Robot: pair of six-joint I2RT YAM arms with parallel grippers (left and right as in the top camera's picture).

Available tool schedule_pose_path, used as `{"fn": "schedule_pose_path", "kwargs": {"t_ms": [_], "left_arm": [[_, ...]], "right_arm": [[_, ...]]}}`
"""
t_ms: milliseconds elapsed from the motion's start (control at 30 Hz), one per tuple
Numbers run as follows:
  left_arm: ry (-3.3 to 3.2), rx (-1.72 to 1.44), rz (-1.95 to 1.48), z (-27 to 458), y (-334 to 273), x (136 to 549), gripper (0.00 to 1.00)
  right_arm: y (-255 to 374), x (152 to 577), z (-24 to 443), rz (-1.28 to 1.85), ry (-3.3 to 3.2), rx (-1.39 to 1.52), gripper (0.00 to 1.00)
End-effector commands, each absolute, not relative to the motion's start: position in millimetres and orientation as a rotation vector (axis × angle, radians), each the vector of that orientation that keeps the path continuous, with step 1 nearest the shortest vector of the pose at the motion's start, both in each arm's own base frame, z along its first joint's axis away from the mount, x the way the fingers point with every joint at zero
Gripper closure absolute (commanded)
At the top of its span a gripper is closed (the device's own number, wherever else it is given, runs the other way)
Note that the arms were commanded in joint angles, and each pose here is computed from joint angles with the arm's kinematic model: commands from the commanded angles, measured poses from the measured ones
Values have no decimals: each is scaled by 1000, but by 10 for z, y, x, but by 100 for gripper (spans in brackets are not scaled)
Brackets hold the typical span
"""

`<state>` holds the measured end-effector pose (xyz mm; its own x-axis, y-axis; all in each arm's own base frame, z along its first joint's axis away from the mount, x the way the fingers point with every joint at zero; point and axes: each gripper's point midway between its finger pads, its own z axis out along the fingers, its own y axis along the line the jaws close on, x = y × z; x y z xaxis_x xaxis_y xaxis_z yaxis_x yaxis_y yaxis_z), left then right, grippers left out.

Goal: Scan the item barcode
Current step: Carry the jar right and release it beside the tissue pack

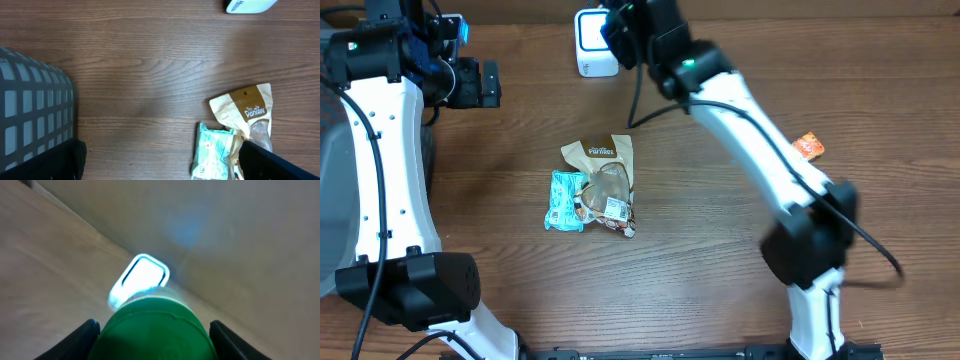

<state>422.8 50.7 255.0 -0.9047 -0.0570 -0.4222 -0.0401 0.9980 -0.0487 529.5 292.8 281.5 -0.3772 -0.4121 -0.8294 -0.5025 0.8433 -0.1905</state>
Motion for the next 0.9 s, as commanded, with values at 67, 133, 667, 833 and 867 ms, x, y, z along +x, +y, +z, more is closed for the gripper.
{"fn": "schedule_pose_path", "kwargs": {"t_ms": [67, 133, 667, 833, 867], "left_arm": [[2702, -43, -42, 2548, 516, 4250, 0], [2702, -43, -42, 2548, 516, 4250, 1], [2702, -43, -42, 2547, 516, 4249, 1], [2702, -43, -42, 2548, 516, 4250, 0], [2702, -43, -42, 2548, 516, 4250, 0]], "right_arm": [[2449, 4897, 2848, 199, 2270, -432, 53], [2298, 4757, 2652, 191, 2391, -397, 53], [1393, 4303, 1225, 83, 2873, -230, 52], [1139, 4342, 925, -25, 2874, -177, 51], [1086, 4341, 895, -42, 2877, -165, 51]]}}
